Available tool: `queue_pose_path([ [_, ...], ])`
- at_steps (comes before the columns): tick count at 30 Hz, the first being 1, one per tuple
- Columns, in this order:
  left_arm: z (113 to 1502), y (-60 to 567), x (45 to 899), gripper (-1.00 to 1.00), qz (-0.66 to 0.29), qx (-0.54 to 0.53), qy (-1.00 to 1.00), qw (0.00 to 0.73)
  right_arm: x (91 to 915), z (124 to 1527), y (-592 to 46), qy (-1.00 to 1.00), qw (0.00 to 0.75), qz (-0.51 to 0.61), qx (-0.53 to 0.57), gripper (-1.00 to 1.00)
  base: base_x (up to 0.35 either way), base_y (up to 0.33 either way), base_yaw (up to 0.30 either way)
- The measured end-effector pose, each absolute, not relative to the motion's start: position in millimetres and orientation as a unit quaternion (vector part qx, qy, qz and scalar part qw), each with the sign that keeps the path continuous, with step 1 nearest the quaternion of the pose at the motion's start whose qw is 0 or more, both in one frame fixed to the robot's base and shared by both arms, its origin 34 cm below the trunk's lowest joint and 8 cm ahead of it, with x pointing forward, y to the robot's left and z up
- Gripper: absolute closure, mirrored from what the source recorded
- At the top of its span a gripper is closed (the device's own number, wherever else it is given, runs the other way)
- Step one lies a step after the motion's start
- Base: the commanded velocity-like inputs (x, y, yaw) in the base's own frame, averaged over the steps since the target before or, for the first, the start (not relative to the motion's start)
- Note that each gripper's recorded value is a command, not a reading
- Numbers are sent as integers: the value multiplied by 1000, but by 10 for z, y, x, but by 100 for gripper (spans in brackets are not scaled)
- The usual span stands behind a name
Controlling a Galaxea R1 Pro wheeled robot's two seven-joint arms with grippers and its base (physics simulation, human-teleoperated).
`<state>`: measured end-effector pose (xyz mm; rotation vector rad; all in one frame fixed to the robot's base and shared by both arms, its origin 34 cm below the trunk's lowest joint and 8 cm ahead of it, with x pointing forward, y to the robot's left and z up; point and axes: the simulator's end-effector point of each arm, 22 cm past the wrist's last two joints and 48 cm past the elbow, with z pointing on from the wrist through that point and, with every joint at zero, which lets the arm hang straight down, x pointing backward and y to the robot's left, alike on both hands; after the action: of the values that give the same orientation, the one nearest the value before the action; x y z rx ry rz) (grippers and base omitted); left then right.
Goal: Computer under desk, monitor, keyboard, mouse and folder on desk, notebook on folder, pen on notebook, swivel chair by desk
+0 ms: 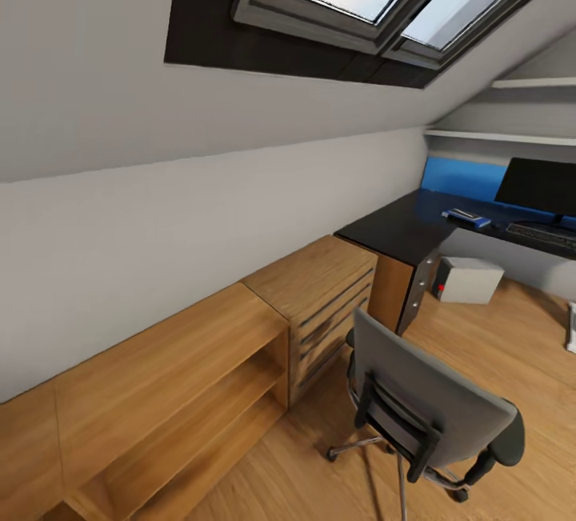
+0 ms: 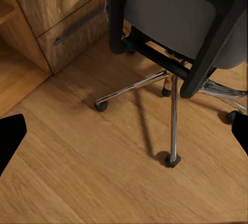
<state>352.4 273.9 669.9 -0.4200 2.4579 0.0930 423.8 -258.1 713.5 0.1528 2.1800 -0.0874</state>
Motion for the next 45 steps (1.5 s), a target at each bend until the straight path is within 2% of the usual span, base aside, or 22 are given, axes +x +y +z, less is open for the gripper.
queue_pose_path([
  [22,6700,2734,3526,-100,35,-159,934,318,4239,7137,-2582,885,460,-36,62,-100,170,189,-300],
  [45,6697,2752,3524,-100,36,-160,934,317,4241,7136,-2582,885,460,-36,62,-100,58,101,-300],
])
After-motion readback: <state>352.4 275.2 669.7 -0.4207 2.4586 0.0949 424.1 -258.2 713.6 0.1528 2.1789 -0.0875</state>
